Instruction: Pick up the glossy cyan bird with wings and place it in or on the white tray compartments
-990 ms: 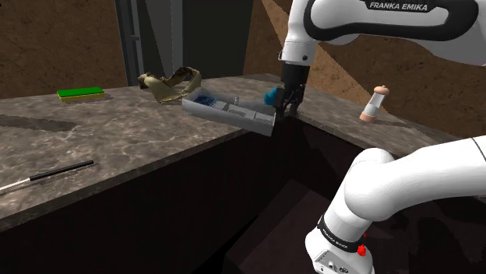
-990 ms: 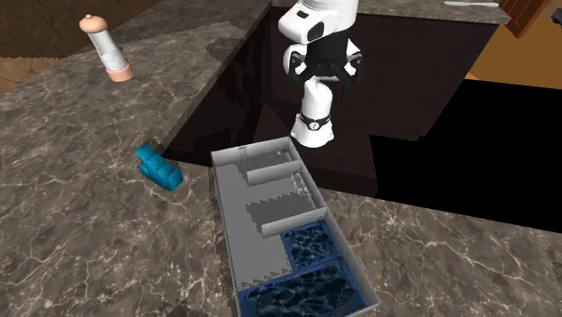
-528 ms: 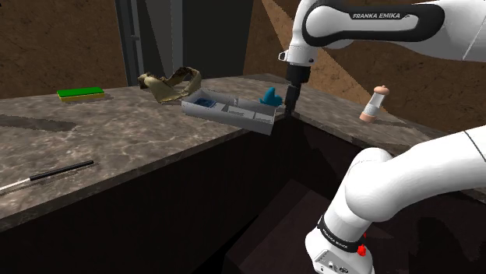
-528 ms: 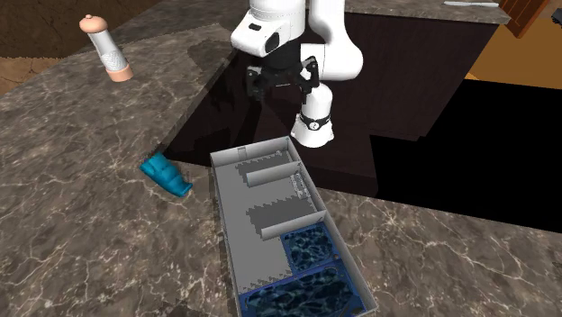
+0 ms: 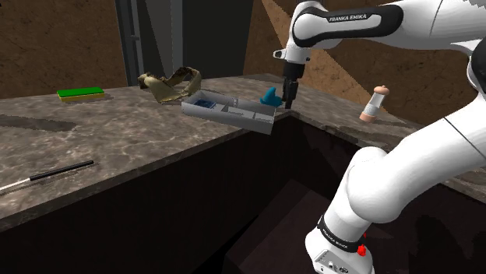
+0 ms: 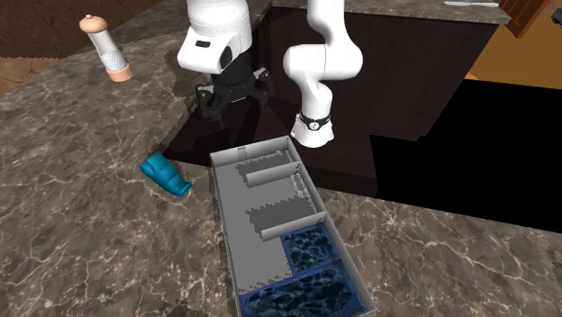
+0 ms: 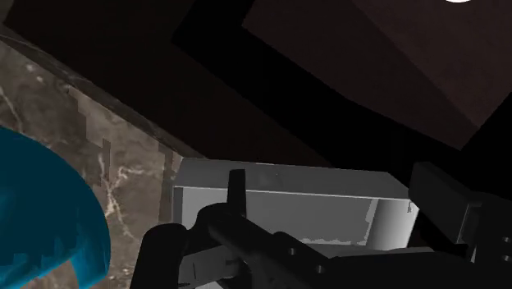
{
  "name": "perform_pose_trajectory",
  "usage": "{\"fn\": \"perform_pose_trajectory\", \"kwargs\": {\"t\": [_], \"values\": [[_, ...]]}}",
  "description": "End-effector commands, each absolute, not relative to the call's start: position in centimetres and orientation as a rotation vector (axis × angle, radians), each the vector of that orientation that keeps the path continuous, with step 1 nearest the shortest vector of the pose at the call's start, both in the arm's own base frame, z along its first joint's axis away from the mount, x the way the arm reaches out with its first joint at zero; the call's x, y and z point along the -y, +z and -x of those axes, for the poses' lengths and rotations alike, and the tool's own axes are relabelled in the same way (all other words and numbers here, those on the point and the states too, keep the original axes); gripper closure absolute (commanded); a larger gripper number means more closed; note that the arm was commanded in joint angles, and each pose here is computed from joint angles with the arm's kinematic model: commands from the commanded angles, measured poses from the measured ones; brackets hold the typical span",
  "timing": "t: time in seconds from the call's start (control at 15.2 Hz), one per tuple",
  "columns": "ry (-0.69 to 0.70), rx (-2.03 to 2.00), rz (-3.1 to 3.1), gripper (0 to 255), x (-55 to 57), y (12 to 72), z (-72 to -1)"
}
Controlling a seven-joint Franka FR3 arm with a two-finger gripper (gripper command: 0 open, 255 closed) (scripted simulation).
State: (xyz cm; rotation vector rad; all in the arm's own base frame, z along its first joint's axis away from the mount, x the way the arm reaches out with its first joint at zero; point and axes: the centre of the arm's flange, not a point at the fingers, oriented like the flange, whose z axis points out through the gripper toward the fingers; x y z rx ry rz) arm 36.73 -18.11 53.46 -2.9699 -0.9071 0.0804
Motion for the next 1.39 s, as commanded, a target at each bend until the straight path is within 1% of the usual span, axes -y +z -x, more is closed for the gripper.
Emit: {"fn": "perform_pose_trajectory", "kwargs": {"t": [0.0, 0.79, 1.32], "values": [[0.069, 1.043, 2.933, 0, 20.3, 53.3, -38.2], [-0.008, 1.733, 2.625, 0, 27.5, 52.8, -50.7], [-0.008, 1.733, 2.625, 0, 27.5, 48.8, -50.7]]}}
